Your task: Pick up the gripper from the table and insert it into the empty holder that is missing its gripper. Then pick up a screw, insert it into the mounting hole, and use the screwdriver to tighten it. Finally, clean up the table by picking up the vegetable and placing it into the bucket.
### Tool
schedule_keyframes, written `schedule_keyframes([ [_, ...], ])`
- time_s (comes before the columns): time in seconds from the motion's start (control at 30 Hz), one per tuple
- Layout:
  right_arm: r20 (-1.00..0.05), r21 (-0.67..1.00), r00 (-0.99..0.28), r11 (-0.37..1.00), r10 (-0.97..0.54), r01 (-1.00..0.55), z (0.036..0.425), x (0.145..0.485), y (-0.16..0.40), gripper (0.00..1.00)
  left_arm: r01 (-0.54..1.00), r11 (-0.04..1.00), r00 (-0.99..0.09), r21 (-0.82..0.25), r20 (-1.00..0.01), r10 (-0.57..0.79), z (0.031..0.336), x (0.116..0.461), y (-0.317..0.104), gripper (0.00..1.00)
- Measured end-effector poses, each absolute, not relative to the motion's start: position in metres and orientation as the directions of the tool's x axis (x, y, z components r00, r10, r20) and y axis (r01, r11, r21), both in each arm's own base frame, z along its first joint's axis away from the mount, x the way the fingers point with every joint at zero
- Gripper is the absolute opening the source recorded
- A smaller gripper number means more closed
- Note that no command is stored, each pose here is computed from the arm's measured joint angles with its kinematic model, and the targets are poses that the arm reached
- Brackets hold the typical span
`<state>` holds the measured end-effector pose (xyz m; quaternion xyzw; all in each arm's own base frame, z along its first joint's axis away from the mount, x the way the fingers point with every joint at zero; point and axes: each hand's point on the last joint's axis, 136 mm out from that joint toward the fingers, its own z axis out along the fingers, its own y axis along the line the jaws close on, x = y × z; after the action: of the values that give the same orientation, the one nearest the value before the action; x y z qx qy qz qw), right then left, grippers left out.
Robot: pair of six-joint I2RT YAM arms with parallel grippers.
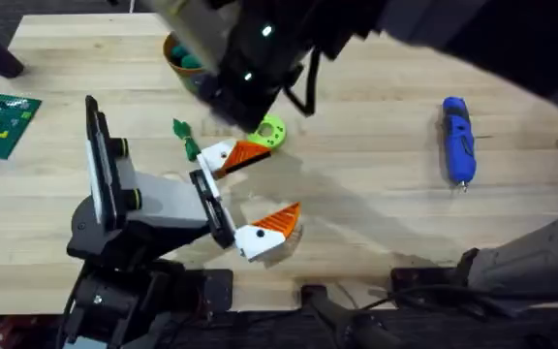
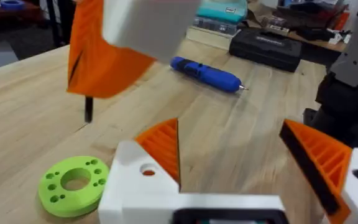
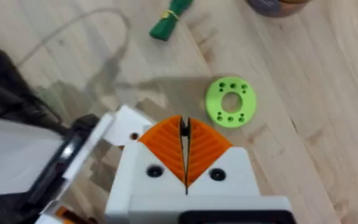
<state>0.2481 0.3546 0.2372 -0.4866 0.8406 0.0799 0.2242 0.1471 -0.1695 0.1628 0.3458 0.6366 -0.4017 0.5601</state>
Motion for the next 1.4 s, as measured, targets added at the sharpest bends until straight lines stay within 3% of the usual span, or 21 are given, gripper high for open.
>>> schedule_keyframes([
  [0.27,-0.460,-0.085,-0.360,0.444,-0.812,-0.892,0.249,0.218,0.370,0.007,0.890,0.438,-0.134,-0.124,-0.991,-0.010,0.163,0.147,-0.170,0.983],
  [1.03,-0.434,-0.083,-0.308,0.378,-0.846,-0.922,0.254,0.184,0.369,0.007,0.890,0.438,-0.133,-0.124,-0.991,-0.010,0.163,0.147,-0.170,0.983],
  [1.4,-0.432,-0.088,-0.308,0.379,-0.848,-0.921,0.254,0.185,0.369,0.007,0.890,0.438,-0.133,-0.124,-0.991,-0.010,0.163,0.147,-0.170,0.983],
])
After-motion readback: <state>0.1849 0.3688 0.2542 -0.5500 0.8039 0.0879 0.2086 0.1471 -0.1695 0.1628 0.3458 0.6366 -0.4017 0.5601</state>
